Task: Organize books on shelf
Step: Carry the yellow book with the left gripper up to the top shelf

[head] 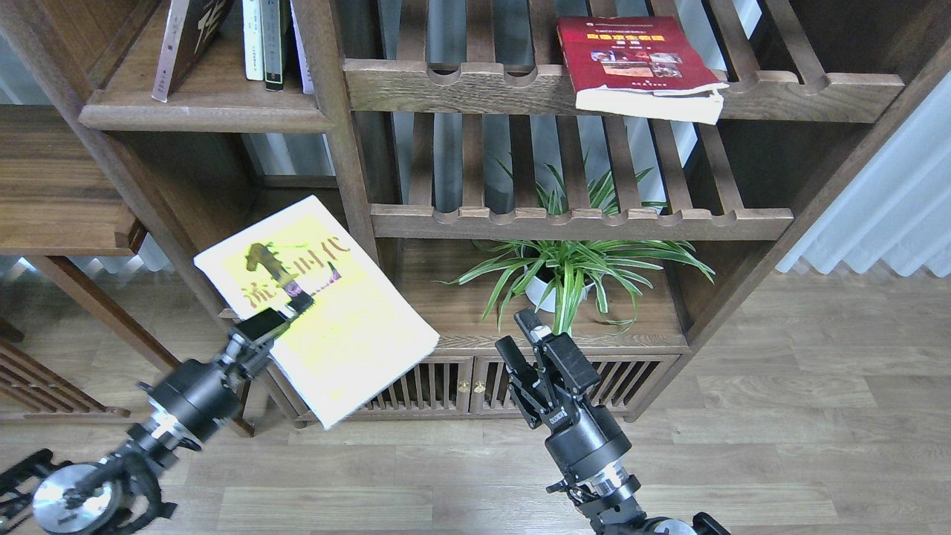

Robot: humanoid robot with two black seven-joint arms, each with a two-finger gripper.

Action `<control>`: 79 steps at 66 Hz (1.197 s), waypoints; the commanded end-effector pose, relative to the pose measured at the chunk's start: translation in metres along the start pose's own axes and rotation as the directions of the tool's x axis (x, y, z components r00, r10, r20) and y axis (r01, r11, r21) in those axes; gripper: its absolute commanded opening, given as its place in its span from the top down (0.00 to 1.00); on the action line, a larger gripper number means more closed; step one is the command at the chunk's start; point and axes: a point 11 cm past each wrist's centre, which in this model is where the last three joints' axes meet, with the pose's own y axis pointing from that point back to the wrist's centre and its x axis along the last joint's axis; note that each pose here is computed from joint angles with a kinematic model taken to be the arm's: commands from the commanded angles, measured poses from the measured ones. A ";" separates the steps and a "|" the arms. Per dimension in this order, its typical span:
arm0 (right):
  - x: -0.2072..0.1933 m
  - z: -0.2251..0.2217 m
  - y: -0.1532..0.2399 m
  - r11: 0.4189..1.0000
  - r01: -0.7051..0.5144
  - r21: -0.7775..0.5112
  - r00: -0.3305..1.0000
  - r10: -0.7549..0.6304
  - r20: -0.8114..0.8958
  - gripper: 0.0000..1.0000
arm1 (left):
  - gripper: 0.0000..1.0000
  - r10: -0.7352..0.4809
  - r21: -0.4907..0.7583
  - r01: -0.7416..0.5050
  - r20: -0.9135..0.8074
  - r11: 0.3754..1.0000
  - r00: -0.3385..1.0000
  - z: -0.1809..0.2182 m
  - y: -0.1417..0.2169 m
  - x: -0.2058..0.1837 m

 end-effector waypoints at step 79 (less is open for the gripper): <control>0.013 0.005 0.010 0.998 -0.049 -0.030 0.998 0.047 -0.044 0.14 | 0.93 -0.161 -0.221 0.369 0.622 0.903 0.766 0.242 0.001 -0.208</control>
